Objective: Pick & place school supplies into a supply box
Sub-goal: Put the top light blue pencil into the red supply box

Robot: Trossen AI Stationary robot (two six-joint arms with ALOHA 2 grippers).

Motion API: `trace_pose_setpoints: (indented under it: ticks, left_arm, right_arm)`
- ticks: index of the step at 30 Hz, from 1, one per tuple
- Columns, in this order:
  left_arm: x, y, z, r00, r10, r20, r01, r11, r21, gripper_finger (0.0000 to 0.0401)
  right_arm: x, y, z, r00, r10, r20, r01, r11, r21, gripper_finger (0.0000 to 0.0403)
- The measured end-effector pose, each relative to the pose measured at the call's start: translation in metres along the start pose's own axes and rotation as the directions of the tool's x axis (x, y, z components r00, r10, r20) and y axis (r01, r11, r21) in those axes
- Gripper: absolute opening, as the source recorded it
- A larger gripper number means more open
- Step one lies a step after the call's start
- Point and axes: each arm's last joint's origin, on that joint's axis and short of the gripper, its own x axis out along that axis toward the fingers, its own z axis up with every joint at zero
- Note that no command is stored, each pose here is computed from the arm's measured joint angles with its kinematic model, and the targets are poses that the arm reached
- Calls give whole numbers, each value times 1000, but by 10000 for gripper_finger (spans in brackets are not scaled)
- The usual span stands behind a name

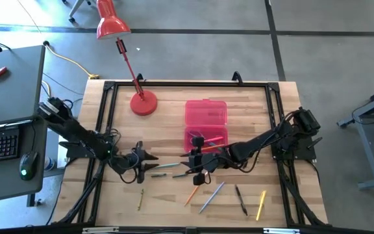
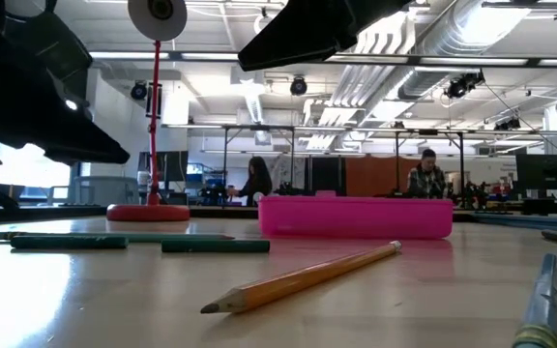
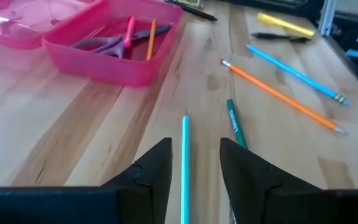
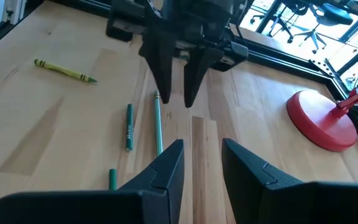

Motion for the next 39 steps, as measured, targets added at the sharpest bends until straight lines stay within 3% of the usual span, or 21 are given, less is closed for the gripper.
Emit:
trace_pose_setpoints:
  ticks: [7,14,18,30,34,39]
  left_arm:
    - [21,-11,-14,996,46,-72,-42,998,49,166]
    - [41,-16,-31,982,168,-85,-157,980,125,166]
    - [49,-20,-38,979,172,-110,-156,977,142,166]
    - [63,-3,-57,960,221,-174,-212,975,69,164]
    - [65,-1,-55,963,200,-179,-189,979,74,137]
    - [69,1,-53,967,175,-185,-162,983,84,68]
  right_arm:
    - [0,0,0,1000,0,0,0,1000,0,87]
    - [0,0,0,1000,6,0,-6,1000,0,87]
    - [0,0,0,1000,10,1,-10,1000,0,87]
    - [0,0,0,1000,11,1,-11,1000,0,87]
    - [0,0,0,1000,11,1,-11,1000,0,87]
    - [0,0,0,1000,11,0,-11,1000,0,87]
